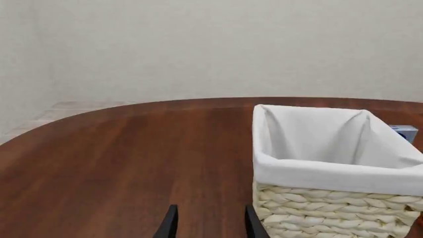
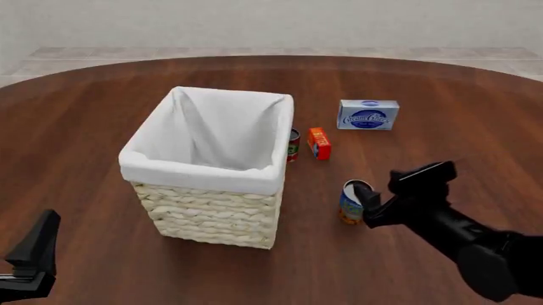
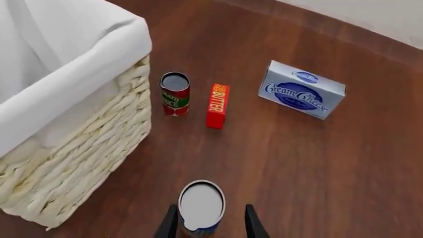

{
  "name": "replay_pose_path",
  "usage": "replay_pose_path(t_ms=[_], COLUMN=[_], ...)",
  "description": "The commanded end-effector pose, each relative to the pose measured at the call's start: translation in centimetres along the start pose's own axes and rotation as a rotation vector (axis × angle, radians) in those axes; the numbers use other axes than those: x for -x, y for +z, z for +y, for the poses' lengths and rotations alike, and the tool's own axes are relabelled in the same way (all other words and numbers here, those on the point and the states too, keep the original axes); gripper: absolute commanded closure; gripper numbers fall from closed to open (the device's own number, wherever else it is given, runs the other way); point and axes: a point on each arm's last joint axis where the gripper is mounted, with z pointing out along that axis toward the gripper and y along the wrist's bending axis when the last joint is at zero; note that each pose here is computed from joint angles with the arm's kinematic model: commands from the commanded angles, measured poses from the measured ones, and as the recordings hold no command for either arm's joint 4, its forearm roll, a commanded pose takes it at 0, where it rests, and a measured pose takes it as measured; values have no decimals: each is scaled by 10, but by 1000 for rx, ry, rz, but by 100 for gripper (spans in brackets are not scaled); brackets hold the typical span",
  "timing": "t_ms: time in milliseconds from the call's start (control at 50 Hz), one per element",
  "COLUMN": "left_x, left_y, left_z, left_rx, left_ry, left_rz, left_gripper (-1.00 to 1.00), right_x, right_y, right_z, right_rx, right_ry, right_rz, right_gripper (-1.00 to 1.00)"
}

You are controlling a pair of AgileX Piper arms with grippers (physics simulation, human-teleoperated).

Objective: Pick up the alphabet soup and put it in the basket.

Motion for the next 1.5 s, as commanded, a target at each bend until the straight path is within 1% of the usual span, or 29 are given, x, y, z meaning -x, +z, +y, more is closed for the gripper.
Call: replay_pose_path(t_ms=[20, 60, 100, 260, 320, 420, 600, 1040, 1140, 1500], left_x=[0, 0, 0, 0, 0, 0, 0, 0, 0, 0], left_y=[0, 0, 0, 0, 0, 0, 0, 0, 0, 0], left_z=[0, 0, 0, 0, 0, 0, 0, 0, 0, 0], left_rx=[0, 0, 0, 0, 0, 0, 0, 0, 0, 0], left_ry=[0, 0, 0, 0, 0, 0, 0, 0, 0, 0], left_rz=[0, 0, 0, 0, 0, 0, 0, 0, 0, 0], left_gripper=[-100, -100, -100, -100, -100, -100, -100, -100, -100, -100], right_x=[-9, -13, -14, -16, -16, -18, -27, -38, -41, -40], right_y=[11, 15, 16, 21, 20, 22, 29, 40, 43, 48], right_z=[4, 4, 6, 9, 14, 12, 11, 8, 6, 9], right_rx=[16, 15, 22, 34, 50, 44, 38, 28, 21, 31], right_ry=[48, 33, 45, 52, 68, 69, 71, 49, 32, 26], right_rz=[53, 68, 69, 79, 79, 84, 117, 157, 165, 163], right_gripper=[-100, -100, -100, -100, -100, -100, -100, -100, -100, -100])
